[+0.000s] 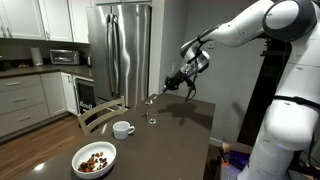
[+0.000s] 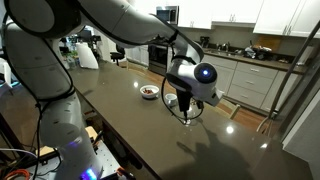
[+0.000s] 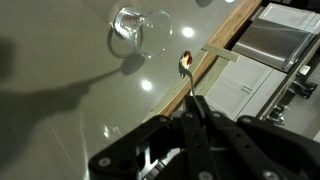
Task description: Use the spoon to move some contents of the bowl to the mug and the glass cup
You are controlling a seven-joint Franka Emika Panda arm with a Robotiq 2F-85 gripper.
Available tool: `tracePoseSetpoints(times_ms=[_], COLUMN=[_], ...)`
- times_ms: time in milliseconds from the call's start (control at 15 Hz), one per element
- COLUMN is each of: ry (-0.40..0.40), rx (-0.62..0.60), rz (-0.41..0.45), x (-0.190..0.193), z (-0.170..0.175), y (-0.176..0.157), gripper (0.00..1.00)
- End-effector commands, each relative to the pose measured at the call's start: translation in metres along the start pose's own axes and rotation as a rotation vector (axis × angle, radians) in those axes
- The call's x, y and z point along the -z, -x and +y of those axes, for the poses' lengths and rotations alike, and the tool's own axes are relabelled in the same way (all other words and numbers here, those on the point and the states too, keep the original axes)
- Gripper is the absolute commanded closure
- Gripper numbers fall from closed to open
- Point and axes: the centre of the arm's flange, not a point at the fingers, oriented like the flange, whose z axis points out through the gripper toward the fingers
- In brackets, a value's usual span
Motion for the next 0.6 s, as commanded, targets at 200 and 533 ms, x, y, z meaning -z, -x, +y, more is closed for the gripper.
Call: tracePoseSetpoints(times_ms=[200,533], ry=[0.082,0.146], rx=[-0.051,-0.044], rz=[-0.010,-0.017], x=[0.0085,0.0068], z=[0.0074,0.0088], y=[0.0082,0.0123], gripper=[0.97,0.97])
